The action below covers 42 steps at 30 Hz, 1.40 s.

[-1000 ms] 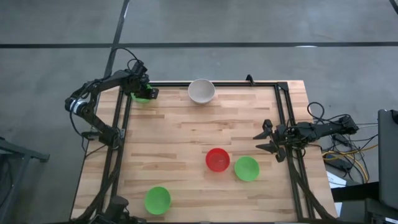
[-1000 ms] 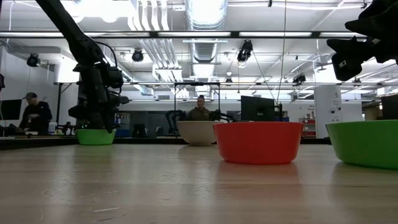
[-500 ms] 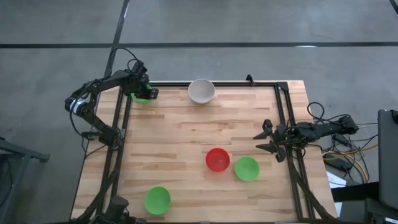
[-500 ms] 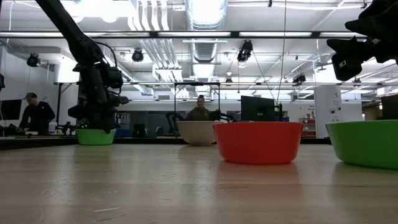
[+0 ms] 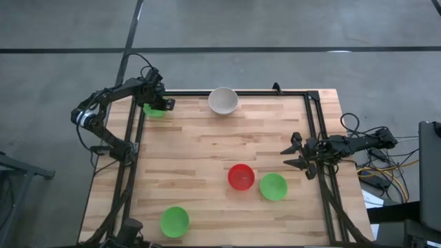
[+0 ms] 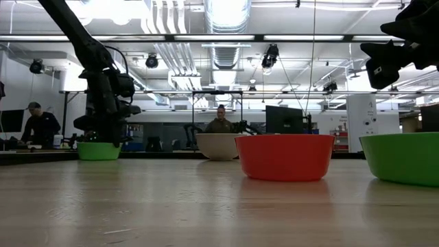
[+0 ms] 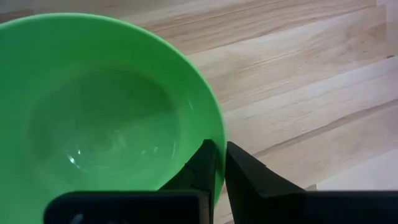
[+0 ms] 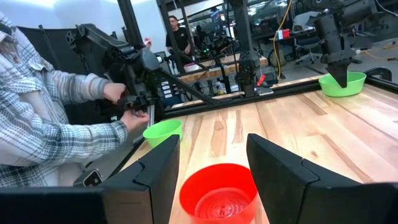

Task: Nest bowls inside each other
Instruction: Stack the top green bowl on top of the white bowl

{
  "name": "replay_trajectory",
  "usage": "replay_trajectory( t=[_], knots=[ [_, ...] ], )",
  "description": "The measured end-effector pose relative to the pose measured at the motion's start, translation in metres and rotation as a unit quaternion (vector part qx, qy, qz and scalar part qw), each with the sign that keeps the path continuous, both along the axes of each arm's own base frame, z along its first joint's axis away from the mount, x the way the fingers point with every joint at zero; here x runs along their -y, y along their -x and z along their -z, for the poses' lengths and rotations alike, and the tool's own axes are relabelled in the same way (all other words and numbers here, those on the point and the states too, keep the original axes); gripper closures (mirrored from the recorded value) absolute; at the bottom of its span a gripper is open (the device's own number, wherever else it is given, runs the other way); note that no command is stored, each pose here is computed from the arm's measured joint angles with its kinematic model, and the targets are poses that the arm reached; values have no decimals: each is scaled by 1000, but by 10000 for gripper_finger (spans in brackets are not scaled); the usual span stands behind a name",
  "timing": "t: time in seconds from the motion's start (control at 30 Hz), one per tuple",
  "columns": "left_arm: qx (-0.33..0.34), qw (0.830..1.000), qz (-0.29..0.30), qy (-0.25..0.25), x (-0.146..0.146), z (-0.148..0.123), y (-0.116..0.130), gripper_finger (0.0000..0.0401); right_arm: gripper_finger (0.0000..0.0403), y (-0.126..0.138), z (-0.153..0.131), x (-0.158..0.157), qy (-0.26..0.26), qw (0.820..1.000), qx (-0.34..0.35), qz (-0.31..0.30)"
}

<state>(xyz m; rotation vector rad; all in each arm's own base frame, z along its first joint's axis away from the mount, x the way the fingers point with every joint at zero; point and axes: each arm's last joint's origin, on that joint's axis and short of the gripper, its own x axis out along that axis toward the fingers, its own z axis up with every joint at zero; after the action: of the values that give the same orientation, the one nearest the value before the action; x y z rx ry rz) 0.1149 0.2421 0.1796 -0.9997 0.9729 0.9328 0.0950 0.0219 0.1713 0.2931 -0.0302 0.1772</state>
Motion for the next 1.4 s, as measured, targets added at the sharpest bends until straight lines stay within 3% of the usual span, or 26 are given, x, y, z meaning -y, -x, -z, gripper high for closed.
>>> replay_trajectory(
  t=[0.5,0.93,1.4],
  knots=[
    [9,999,41,-29,-6,-14,-6,379,220,0,0,0,0,1000,0,0],
    [47,993,44,-102,-5,-58,-6,388,220,0,0,0,0,1000,0,0],
    [65,984,69,-150,3,-86,-15,392,220,0,0,0,0,1000,0,0]
  ],
)
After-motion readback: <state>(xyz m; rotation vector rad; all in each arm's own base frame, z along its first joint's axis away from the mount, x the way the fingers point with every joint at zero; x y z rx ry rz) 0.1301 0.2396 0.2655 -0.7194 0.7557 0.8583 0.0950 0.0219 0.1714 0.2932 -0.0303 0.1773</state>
